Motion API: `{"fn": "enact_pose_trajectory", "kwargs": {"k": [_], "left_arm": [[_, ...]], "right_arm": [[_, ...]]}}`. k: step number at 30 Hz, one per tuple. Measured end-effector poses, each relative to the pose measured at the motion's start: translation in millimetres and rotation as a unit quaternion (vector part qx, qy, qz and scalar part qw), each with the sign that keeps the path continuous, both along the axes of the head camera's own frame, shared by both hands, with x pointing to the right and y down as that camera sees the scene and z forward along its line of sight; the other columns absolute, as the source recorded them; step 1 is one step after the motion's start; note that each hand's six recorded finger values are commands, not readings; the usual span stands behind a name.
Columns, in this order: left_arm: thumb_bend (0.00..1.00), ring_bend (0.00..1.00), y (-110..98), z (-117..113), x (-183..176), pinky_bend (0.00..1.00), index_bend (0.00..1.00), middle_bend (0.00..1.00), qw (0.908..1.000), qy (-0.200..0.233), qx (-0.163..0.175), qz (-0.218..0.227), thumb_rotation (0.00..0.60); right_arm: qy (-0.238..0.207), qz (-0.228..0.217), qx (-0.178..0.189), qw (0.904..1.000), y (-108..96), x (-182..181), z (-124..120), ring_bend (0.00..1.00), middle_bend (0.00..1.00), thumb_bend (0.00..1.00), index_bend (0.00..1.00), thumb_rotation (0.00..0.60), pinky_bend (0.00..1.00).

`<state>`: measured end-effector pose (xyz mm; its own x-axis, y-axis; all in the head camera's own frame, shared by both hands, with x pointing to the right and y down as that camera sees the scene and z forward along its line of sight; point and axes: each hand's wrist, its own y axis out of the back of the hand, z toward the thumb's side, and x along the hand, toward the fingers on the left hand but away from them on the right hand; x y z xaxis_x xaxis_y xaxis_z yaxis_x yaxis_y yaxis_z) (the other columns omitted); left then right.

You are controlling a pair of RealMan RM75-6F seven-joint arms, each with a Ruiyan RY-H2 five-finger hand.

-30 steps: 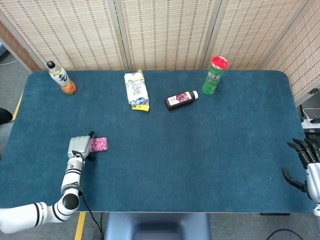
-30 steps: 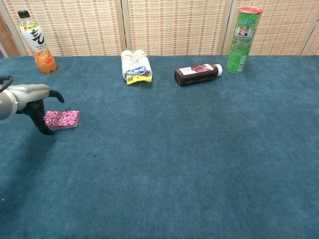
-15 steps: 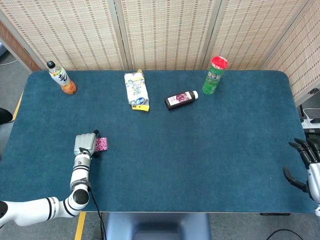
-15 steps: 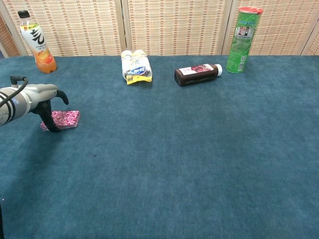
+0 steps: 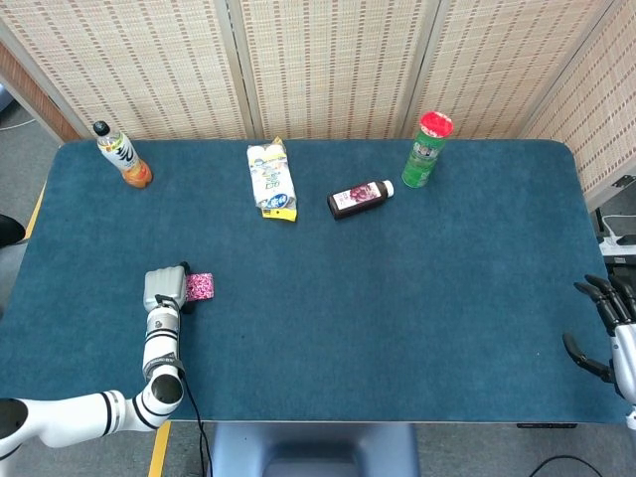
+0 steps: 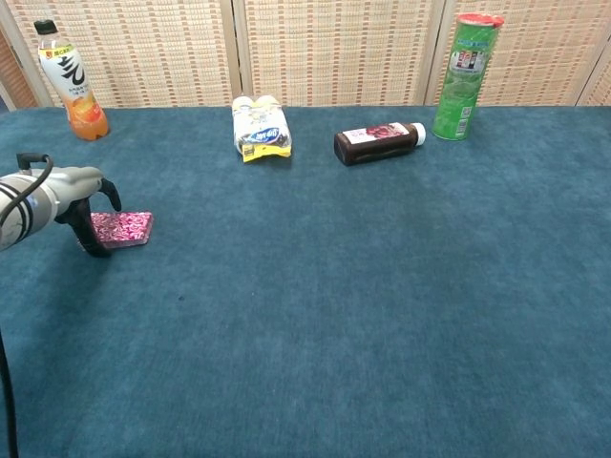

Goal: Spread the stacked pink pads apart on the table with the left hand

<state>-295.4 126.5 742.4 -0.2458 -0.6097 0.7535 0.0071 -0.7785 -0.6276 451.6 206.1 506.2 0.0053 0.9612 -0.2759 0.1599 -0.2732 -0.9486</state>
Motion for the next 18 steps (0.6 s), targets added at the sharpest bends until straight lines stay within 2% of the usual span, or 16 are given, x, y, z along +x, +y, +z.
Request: {"fn": "enact_pose_trajectory", "kwargs": {"k": [18], "left_arm": [[0.22,1.00,1.6,1.0,5.9,1.00,0.32,1.00,0.9997,0.014,0.019,-0.009,0.600]], "right_arm": [[-0.001,0.001,0.001,1.0000,-0.2,0.4,-0.6,0.07,0.13,0.27,0.19,0.600,0.28]]}}
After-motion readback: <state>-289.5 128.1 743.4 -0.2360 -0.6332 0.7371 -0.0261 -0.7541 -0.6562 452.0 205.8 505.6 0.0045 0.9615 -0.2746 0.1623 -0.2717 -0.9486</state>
